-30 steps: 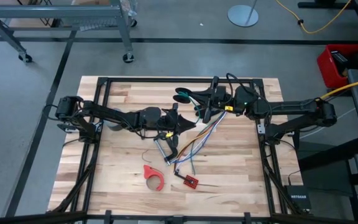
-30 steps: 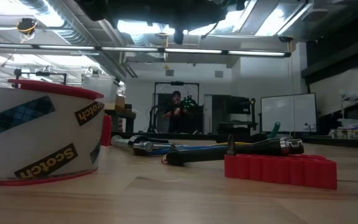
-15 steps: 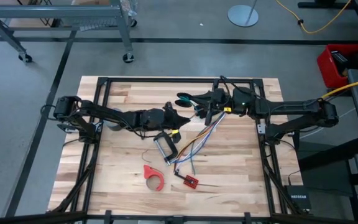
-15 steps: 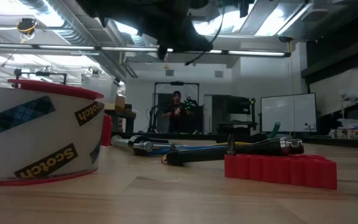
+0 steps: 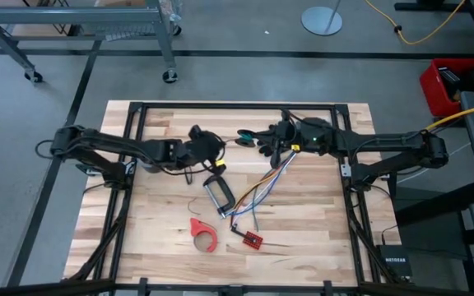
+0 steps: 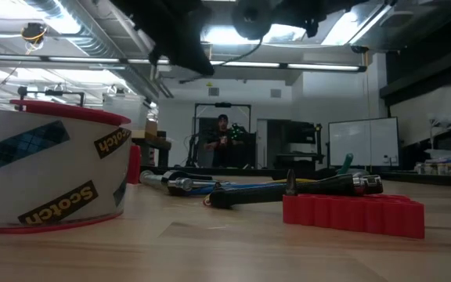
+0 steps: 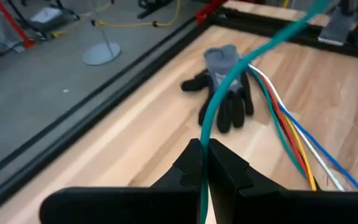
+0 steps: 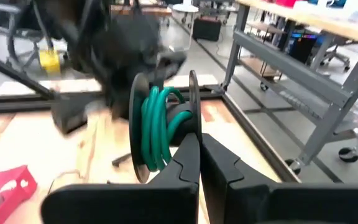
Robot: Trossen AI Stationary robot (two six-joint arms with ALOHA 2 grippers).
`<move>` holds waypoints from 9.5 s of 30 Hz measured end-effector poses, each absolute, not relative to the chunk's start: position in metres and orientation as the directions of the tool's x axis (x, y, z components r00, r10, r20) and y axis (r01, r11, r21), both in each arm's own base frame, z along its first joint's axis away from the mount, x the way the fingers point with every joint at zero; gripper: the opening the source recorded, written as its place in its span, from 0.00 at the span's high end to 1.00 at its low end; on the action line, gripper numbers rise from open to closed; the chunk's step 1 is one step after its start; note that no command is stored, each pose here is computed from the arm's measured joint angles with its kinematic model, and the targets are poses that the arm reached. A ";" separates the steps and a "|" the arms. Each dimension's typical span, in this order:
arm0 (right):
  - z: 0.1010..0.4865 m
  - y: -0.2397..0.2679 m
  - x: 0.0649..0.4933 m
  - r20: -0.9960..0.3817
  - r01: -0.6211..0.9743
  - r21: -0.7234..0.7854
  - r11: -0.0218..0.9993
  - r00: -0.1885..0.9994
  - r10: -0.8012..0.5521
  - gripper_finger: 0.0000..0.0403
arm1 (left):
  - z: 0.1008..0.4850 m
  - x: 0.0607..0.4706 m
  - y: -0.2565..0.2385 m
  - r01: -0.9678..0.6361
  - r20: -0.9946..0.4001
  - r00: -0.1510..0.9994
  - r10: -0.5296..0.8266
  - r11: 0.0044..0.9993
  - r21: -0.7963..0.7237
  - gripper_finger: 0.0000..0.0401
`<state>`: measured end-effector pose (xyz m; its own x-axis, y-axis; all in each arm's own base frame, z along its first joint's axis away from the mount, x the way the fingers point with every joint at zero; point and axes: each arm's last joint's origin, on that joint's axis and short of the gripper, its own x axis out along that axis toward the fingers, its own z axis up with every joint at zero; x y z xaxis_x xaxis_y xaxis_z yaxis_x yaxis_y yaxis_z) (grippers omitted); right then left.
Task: Coil cords
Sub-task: Coil the green wire around the spool
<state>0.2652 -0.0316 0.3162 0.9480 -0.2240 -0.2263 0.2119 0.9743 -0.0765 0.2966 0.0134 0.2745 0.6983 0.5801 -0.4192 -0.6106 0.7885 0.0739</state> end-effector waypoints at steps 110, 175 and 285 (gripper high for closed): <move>0.342 -0.037 0.298 -0.126 0.277 -0.028 0.960 0.952 -0.279 0.99 | 0.288 0.323 -0.030 -0.615 -0.102 0.742 0.662 0.734 0.287 1.00; 0.320 -0.031 0.281 -0.427 0.172 -0.008 0.985 0.890 -0.159 0.99 | 0.278 0.323 -0.025 -0.484 -0.182 0.757 0.628 0.725 0.490 0.83; 0.338 -0.038 0.321 0.023 0.249 -0.057 0.967 0.968 -0.248 0.99 | 0.291 0.340 -0.047 -0.456 0.039 0.888 0.458 0.889 -0.046 1.00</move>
